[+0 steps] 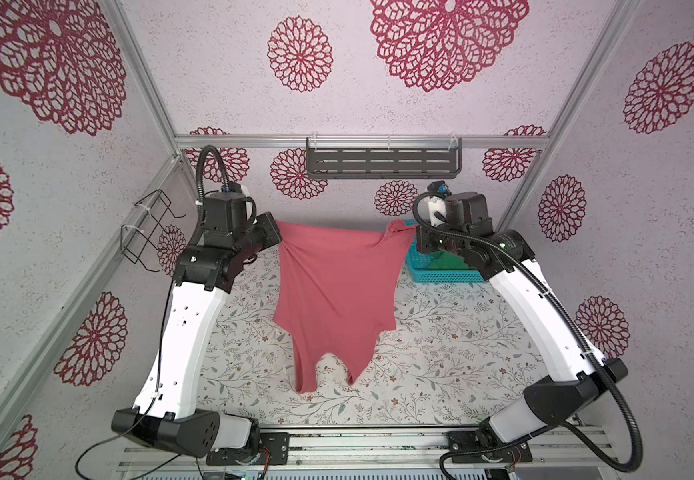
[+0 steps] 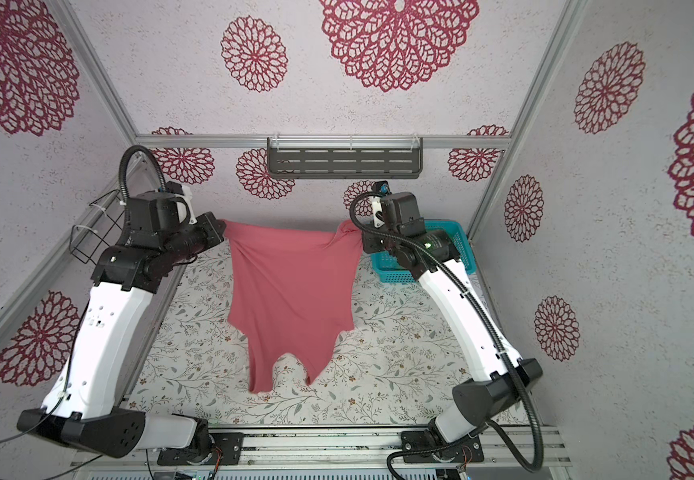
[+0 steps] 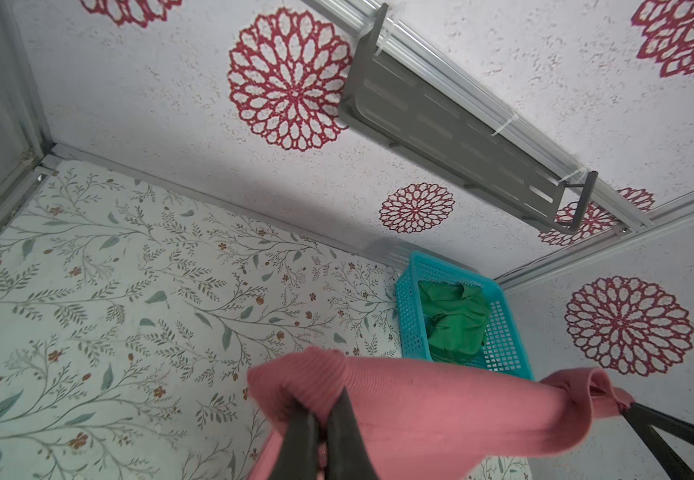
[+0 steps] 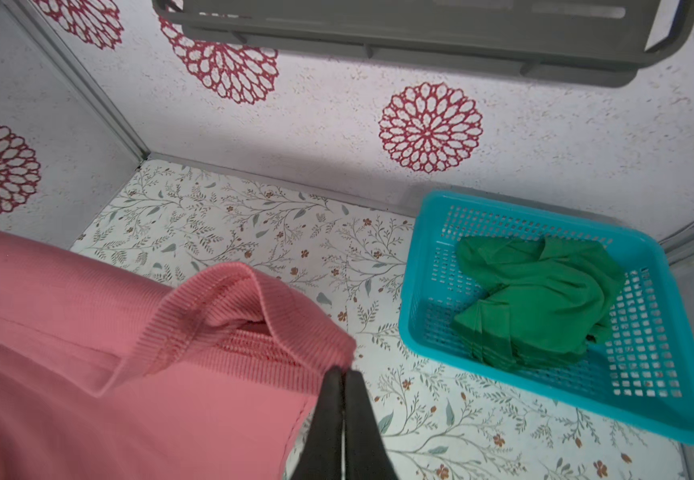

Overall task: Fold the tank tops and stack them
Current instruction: 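Lift the tank top high with both grippers, letting it hang open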

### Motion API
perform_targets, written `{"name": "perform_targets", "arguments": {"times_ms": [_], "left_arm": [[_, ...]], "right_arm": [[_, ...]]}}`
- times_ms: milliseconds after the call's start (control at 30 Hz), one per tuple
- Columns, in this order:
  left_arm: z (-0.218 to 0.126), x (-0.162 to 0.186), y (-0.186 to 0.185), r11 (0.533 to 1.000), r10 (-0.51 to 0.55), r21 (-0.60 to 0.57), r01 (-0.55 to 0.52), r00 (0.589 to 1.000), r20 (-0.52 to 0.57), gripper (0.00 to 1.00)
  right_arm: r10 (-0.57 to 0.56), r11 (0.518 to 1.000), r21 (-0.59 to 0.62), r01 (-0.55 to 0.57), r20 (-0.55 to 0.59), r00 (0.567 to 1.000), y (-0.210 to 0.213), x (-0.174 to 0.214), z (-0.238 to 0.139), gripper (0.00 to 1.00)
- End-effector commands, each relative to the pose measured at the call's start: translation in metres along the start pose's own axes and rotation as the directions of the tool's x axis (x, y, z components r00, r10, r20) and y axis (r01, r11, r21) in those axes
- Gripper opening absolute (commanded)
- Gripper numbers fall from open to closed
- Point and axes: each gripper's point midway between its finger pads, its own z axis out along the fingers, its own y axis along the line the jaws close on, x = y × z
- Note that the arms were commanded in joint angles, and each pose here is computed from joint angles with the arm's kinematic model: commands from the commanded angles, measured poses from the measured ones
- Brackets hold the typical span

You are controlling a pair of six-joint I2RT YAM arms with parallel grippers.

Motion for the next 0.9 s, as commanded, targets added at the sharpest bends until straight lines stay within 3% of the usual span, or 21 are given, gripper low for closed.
{"name": "perform_targets", "arguments": {"times_ms": [0,200,500,700,867], "left_arm": [[-0.037,-0.051,-0.032,0.993,0.057,0.095,-0.072,0.987,0.149,0.00],[-0.061,-0.056,-0.043,0.987,0.067,0.130,-0.090,0.983,0.169,0.00],[-0.115,-0.020,-0.034,0.990,0.072,0.107,-0.089,0.985,0.159,0.00],[-0.166,-0.025,-0.030,0.991,0.063,0.101,-0.087,0.974,0.220,0.00],[-0.209,-0.026,-0.027,0.990,0.044,0.118,-0.078,0.962,0.270,0.00]], "right_arm": [[-0.041,0.999,-0.012,0.044,0.190,0.981,0.001,-0.061,-0.045,0.00],[-0.040,0.999,-0.026,0.047,0.222,0.974,0.002,-0.070,-0.074,0.00],[-0.013,0.992,-0.120,0.040,0.221,0.975,0.014,-0.048,-0.128,0.00],[0.018,0.981,-0.190,0.029,0.242,0.970,0.022,-0.049,-0.160,0.00],[0.068,0.947,-0.320,0.016,0.249,0.966,0.041,-0.048,-0.187,0.00]]}}
